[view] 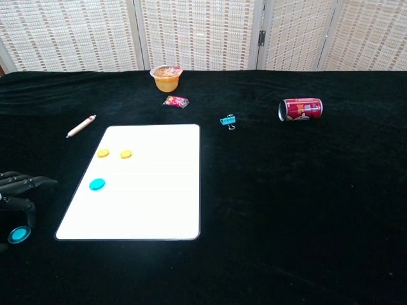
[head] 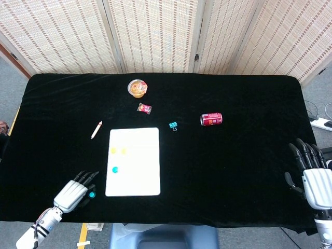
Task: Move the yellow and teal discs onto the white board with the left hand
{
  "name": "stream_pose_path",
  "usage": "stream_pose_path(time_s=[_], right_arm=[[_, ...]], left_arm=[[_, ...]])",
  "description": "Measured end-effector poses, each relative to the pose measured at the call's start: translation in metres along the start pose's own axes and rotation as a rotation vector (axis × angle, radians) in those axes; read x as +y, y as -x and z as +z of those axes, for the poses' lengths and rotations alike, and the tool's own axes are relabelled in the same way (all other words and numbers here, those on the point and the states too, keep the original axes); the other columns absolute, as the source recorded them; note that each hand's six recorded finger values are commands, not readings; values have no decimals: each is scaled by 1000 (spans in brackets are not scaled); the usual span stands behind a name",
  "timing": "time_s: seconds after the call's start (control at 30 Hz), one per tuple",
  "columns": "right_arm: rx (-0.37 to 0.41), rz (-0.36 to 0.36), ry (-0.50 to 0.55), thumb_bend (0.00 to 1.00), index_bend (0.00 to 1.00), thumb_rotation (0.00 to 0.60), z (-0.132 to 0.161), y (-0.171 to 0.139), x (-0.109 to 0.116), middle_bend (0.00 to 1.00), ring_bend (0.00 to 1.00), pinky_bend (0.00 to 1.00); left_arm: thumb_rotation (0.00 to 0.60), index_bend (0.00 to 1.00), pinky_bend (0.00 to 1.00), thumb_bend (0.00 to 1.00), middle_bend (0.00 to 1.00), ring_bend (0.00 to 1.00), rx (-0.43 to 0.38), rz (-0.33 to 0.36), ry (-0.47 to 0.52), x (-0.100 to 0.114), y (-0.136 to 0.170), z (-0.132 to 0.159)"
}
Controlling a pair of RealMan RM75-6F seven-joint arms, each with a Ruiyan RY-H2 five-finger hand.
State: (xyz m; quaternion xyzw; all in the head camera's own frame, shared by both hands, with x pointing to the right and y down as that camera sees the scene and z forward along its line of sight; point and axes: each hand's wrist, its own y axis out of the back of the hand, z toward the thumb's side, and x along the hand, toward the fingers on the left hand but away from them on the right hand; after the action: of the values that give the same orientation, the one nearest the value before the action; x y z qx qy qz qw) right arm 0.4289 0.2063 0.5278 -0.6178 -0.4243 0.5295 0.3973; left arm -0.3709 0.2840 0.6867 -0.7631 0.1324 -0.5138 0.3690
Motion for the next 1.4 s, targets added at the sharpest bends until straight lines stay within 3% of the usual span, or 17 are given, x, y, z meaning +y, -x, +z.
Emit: stream_pose_path(time_s=[0.37,0.67,0.9,1.13,1.4], right_arm=[[-4,0,2,459,0,600,-1,0,0,0,0,0],[-1,-4,3,459,0,600,0,0,1,0,0,0],[1,-6,5,459,0,600,-1,1,1,0,0,0],[-6,-4,5,459,0,600,-4,0,0,0,0,0],[-16,-1,7,459,0,600,-7,0,-1,0,0,0]], left_arm=[[600,527,0,427,77,0,7,-2,13,-1,-3,-2],[600,533,0,428,80,0,-6,18,47,6,-4,0],[600,528,0,428,80,0,-31,73,56,33,-19,2],[600,514,0,427,80,0,-80,127,64,68,-52,15],[600,504,0,427,80,0,-133,118,56,88,-95,41]])
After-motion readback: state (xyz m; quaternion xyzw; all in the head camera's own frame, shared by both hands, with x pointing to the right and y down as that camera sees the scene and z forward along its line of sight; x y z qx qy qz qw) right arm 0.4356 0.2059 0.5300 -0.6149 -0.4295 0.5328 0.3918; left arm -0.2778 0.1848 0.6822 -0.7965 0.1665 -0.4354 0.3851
